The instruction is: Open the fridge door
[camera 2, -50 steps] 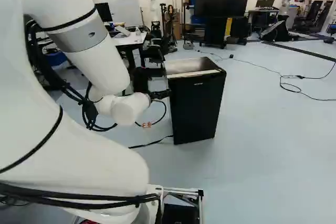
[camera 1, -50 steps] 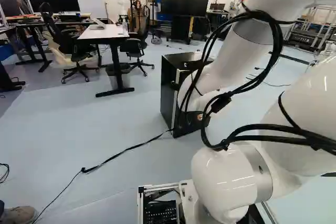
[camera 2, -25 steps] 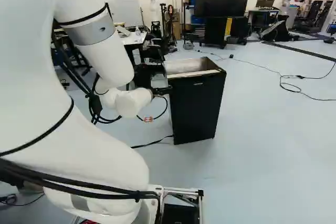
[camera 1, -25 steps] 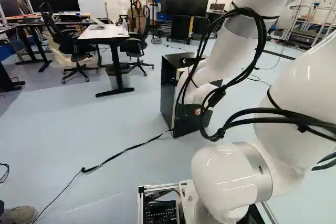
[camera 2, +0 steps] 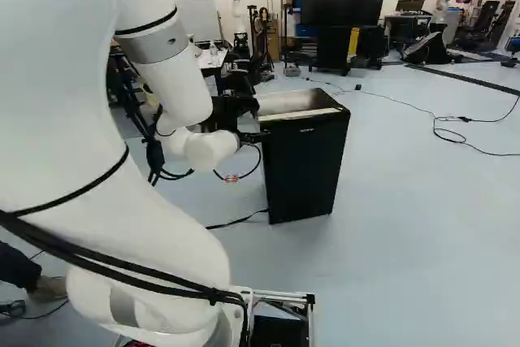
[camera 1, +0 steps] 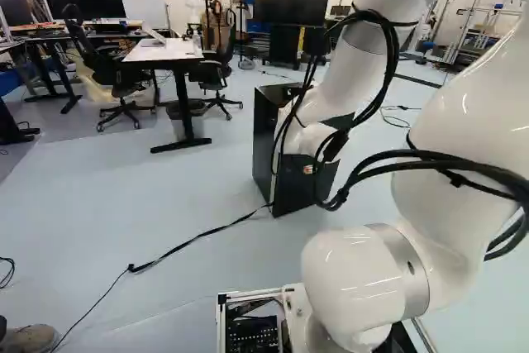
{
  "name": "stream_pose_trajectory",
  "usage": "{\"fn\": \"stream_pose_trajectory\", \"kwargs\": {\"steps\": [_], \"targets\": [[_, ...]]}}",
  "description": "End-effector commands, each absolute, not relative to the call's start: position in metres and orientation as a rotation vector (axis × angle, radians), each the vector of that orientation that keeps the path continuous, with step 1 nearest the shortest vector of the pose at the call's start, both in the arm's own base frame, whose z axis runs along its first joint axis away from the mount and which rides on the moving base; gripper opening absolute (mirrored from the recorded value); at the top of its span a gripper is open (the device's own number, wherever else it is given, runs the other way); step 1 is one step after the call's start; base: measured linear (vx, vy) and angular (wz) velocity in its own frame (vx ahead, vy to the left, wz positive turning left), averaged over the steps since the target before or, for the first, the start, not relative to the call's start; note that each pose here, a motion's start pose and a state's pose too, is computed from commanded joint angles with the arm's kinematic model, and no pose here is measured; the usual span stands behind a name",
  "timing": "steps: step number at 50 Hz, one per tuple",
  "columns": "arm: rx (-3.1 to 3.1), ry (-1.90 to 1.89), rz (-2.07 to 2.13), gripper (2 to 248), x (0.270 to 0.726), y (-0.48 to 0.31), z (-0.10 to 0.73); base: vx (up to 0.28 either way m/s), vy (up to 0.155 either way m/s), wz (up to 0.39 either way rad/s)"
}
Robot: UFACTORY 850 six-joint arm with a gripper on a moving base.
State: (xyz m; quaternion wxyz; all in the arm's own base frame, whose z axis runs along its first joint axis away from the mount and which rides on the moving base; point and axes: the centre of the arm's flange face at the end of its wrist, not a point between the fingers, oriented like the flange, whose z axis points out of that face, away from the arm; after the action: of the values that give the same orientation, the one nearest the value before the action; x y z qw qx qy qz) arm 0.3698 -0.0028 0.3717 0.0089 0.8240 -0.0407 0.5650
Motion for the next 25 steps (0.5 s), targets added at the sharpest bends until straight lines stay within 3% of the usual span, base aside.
{"fn": "stream_pose_trajectory", "kwargs": {"steps": [25], "targets": [[2.589,-0.21,1.741,247,0.396,0.009,0.37,0.0,0.0,0.0]]}}
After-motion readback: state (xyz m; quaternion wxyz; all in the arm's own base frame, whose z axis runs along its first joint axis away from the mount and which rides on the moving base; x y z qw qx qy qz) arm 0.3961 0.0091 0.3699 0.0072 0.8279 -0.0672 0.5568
